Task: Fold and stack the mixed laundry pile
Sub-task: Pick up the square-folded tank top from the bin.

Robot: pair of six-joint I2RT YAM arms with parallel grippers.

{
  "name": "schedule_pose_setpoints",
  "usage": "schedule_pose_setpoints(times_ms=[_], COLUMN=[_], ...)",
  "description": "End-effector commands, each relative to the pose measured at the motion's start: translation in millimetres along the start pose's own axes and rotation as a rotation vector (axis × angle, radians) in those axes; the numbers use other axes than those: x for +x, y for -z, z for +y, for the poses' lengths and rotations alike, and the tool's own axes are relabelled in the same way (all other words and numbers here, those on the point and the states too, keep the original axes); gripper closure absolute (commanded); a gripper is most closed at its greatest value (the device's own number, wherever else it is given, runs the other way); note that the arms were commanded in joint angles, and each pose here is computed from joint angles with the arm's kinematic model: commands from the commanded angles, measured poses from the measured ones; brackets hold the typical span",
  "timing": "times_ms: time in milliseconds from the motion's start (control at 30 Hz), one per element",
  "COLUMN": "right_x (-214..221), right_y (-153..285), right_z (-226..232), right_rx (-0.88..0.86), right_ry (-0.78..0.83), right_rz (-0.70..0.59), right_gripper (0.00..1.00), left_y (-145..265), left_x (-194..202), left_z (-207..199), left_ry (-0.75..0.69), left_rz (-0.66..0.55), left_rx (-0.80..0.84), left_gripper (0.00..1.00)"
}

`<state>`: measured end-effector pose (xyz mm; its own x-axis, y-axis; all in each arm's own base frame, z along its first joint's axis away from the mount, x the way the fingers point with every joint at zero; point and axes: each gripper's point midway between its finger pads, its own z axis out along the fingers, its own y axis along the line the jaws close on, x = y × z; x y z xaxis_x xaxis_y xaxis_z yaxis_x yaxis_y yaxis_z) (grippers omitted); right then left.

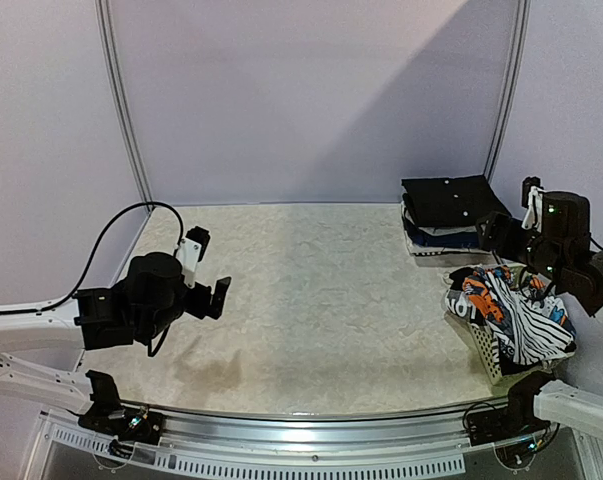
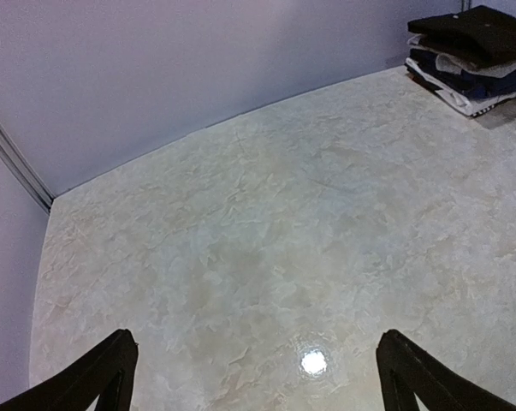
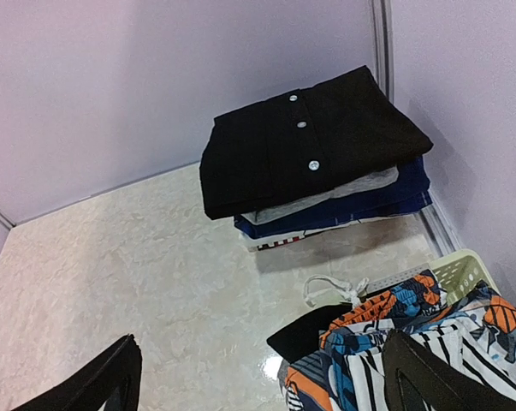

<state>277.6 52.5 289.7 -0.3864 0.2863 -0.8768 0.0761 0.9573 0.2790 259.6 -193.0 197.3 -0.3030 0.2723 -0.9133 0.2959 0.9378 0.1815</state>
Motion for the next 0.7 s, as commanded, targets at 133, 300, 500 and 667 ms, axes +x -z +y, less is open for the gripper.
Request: schedule_pose_setpoints(times_ms=[133,300,500,667], right_x=[15.1,44.4,65.8,83.6], right_y=[-16.7,-51.1,-56.7,-65.9], right_z=[-23.7,-64.1,-104.3,-100.9], right_rx=[0.118,0.213,0.288,0.242], right_ry=[-0.027,-0.158,-0.296,-0.329], right_rz=[0.036,0.189,0.214,0.255], right_gripper=[0.01,0.01,0.07,0.14], left_y=[-2.0,-1.1,1.6,-0.6], left_x=[5.5,5.1,5.1,6.3], left_z=[1.9,1.3,2.7,1.3], left_ry=[0.013,0.014,0.029,0.021], left_rz=[0.007,0.01,0.005,0.01], left_rx=[0.0,0.007,0.012,0.01], left_gripper=[0.0,0.0,0.0,0.0])
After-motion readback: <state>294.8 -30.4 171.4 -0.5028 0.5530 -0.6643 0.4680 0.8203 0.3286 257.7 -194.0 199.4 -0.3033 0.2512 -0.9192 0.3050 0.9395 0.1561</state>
